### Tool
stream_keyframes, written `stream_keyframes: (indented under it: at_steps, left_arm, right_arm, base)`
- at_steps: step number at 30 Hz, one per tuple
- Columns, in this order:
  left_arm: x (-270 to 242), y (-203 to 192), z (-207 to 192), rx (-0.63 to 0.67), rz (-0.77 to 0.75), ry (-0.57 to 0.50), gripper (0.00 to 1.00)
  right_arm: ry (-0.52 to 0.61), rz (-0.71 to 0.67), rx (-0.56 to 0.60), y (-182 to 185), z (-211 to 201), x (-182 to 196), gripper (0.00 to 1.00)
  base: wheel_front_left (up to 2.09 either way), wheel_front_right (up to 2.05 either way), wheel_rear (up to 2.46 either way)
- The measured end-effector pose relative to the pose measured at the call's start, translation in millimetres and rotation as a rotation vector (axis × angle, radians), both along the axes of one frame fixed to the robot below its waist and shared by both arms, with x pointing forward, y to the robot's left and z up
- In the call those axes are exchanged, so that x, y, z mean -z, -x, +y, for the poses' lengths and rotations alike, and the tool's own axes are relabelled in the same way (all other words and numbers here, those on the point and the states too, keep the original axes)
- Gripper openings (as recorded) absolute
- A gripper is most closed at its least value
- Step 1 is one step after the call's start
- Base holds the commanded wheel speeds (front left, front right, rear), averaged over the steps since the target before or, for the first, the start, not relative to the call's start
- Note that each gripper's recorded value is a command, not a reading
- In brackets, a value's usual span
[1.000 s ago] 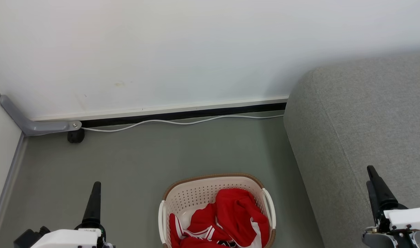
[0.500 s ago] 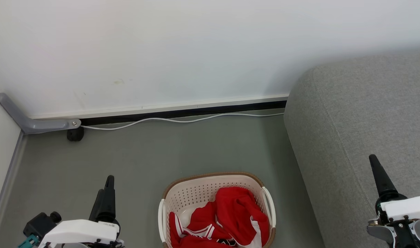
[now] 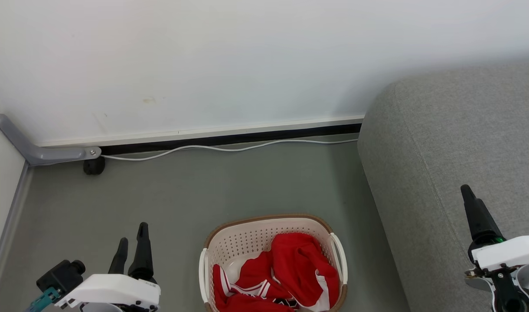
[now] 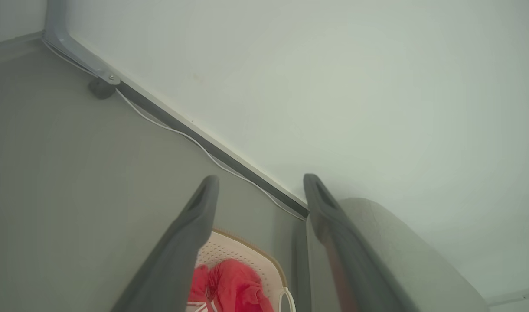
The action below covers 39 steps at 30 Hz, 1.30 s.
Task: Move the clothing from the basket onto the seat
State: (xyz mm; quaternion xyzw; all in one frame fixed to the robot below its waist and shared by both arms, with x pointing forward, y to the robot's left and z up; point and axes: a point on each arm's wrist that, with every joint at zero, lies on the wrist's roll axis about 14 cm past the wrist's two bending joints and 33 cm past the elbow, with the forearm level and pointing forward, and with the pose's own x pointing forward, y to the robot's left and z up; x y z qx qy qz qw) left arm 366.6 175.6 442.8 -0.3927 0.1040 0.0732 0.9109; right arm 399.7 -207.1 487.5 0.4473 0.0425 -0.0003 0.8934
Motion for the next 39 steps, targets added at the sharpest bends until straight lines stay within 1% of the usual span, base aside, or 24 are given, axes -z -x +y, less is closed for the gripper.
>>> stream_keyframes:
  at_steps: [7,22,24,30,39]
  left_arm:
    - [-2,-1,3,0.005,-0.001,-0.130,1.00]
    - [-15,-5,3,0.031,-0.043,-0.359,1.00]
    - [-17,-6,1,0.041,-0.054,-0.402,1.00]
    - [-21,-6,-4,0.062,-0.072,-0.469,1.00]
    - [-26,-6,-8,0.079,-0.103,-0.583,1.00]
  right_arm:
    - [0.087,-0.015,-0.022,-4,0,-4,1.00]
    - [0.276,-0.054,-0.043,-9,-5,-12,1.00]
    - [0.315,-0.059,-0.058,-8,-3,-12,1.00]
    - [0.381,-0.071,-0.098,-9,3,-13,1.00]
    - [0.516,-0.085,-0.164,-11,10,-11,1.00]
  base:
    - [0.00,0.00,0.00]
    - [0.00,0.00,0.00]
    - [0.00,0.00,0.00]
    - [0.00,0.00,0.00]
    - [0.00,0.00,0.00]
